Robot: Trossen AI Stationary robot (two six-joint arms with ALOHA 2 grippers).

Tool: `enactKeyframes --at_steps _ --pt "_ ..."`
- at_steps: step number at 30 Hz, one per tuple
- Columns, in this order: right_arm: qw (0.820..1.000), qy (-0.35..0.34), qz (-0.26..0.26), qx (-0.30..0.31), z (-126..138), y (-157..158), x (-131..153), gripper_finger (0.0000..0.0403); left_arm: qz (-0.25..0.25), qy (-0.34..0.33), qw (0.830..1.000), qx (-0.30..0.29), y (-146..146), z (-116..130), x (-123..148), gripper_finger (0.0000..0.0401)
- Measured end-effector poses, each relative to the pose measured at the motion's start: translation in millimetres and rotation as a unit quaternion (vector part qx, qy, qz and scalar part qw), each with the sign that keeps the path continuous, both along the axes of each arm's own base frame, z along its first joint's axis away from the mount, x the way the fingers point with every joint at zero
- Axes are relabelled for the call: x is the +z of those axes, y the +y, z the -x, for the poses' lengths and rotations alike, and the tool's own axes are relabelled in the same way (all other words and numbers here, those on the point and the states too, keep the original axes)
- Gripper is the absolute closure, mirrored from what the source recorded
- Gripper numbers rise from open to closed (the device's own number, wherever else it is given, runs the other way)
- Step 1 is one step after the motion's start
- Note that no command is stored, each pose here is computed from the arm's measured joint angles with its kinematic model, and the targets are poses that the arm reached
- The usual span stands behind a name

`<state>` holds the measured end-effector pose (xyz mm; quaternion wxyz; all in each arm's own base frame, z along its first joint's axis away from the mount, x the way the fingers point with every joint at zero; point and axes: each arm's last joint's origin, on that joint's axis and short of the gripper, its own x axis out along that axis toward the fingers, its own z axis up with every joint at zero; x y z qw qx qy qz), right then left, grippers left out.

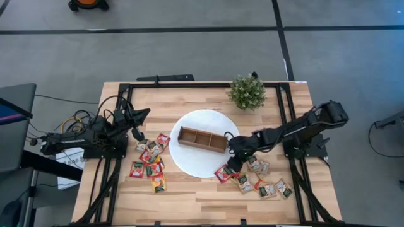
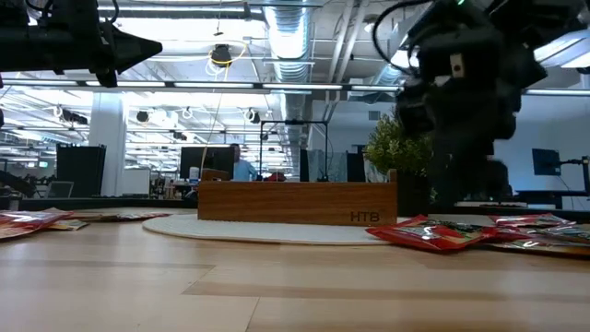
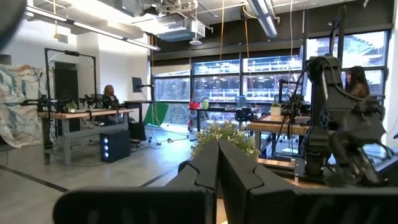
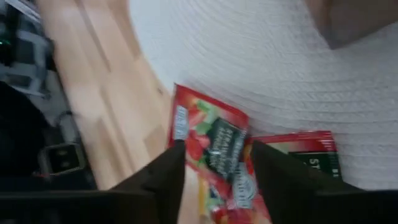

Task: Pick & Place Tea
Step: Put the red tea bag into the middle section of the wooden organizer

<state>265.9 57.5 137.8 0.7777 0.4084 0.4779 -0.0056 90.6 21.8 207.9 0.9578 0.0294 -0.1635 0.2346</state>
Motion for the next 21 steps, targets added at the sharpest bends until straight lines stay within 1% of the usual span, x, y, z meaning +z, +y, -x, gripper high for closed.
enactKeyframes --at_steps 2,4,6,9,12,15,19,21 --pt "1.000 0.012 0.003 0.003 -4.9 1.8 -5.8 0.0190 0.000 0.000 1.000 0.000 0.0 0.0 -0.1 0.0401" --pt "1.000 0.018 0.003 0.008 -10.3 3.8 -8.9 0.0177 0.000 0.000 1.000 0.001 0.1 0.0 0.0 0.0401" --pt "1.000 0.022 0.000 0.023 -14.9 6.8 -12.5 0.0175 0.000 0.000 1.000 0.001 0.1 0.0 -0.1 0.0401" --pt "0.999 0.015 -0.005 0.048 -23.0 12.6 -13.0 0.0186 0.000 0.000 1.000 0.001 0.1 0.0 -0.1 0.0401" --pt "0.997 0.011 -0.002 0.071 -28.0 16.8 -12.9 0.0204 0.001 0.000 1.000 0.002 0.1 0.0 -0.1 0.0401" --pt "0.996 0.001 0.002 0.091 -33.2 20.7 -11.7 0.0232 0.002 0.000 1.000 0.004 0.2 0.1 -0.1 0.0401" --pt "0.994 -0.010 0.012 0.113 -38.3 26.1 -11.5 0.0285 0.001 0.000 1.000 0.004 0.2 0.1 -0.1 0.0401" --pt "0.992 -0.027 0.016 0.124 -40.9 29.4 -8.2 0.0317 0.002 0.000 1.000 0.004 0.2 0.1 -0.1 0.0401"
